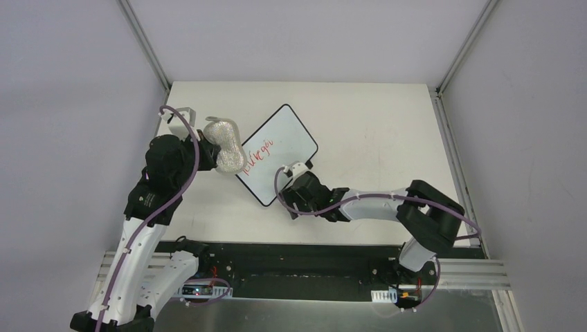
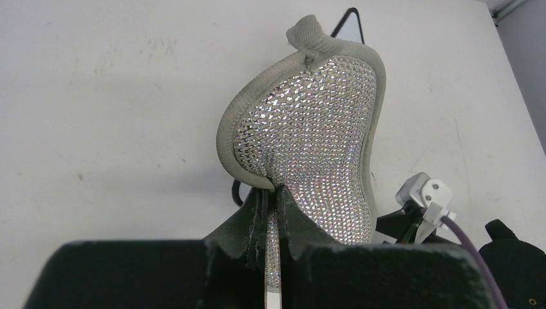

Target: Erase the whiteboard

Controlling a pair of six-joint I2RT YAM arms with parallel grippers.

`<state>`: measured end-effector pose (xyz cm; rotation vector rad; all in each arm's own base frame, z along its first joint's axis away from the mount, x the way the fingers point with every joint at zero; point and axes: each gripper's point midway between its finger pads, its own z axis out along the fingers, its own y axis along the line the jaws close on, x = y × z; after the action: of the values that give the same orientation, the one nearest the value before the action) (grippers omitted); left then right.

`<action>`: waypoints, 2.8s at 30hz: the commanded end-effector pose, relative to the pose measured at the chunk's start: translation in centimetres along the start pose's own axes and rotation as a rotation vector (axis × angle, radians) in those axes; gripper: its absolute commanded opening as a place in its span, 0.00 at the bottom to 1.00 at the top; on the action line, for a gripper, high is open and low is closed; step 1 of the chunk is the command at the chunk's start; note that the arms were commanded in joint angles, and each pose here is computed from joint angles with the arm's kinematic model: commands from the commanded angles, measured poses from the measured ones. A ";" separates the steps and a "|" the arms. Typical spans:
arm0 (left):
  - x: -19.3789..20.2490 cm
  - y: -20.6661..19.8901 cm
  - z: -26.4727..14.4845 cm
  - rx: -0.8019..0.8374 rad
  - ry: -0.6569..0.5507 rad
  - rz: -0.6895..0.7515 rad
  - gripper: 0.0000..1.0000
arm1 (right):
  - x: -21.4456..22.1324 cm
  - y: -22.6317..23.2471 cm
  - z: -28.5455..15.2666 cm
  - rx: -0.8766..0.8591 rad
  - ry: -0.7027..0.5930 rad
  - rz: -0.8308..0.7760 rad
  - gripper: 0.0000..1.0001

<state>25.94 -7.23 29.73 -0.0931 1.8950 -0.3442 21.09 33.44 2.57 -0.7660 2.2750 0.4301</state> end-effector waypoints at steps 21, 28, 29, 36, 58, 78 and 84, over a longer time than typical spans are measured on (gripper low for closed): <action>20.7 -15.2 4.0 0.323 0.753 0.223 0.00 | 1.9 -13.9 -13.7 0.473 -0.040 0.755 0.89; 23.9 -17.2 4.1 0.370 0.879 0.194 0.24 | 2.4 -12.5 -13.2 0.407 0.008 0.784 0.90; 23.8 -17.2 4.0 0.379 0.881 0.199 0.31 | 2.5 -12.3 -13.1 0.402 0.010 0.798 0.90; 18.8 -16.2 3.2 0.413 0.719 0.256 0.69 | 2.2 -11.9 -12.6 0.417 -0.010 0.913 0.90; 4.6 -0.1 10.1 0.055 0.456 -0.200 0.92 | -4.1 3.2 -2.5 0.440 -0.004 0.720 0.79; 9.4 -0.4 10.6 0.069 0.554 -0.336 0.73 | 2.7 3.0 -1.5 0.669 0.098 0.498 0.59; 9.8 -0.5 10.2 0.059 0.556 -0.337 0.68 | 3.9 1.7 -3.3 0.652 0.118 0.426 0.59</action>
<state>32.12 -11.40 16.70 -0.3070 2.4658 -0.6798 17.39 35.72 2.63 0.1114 2.4412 -0.0557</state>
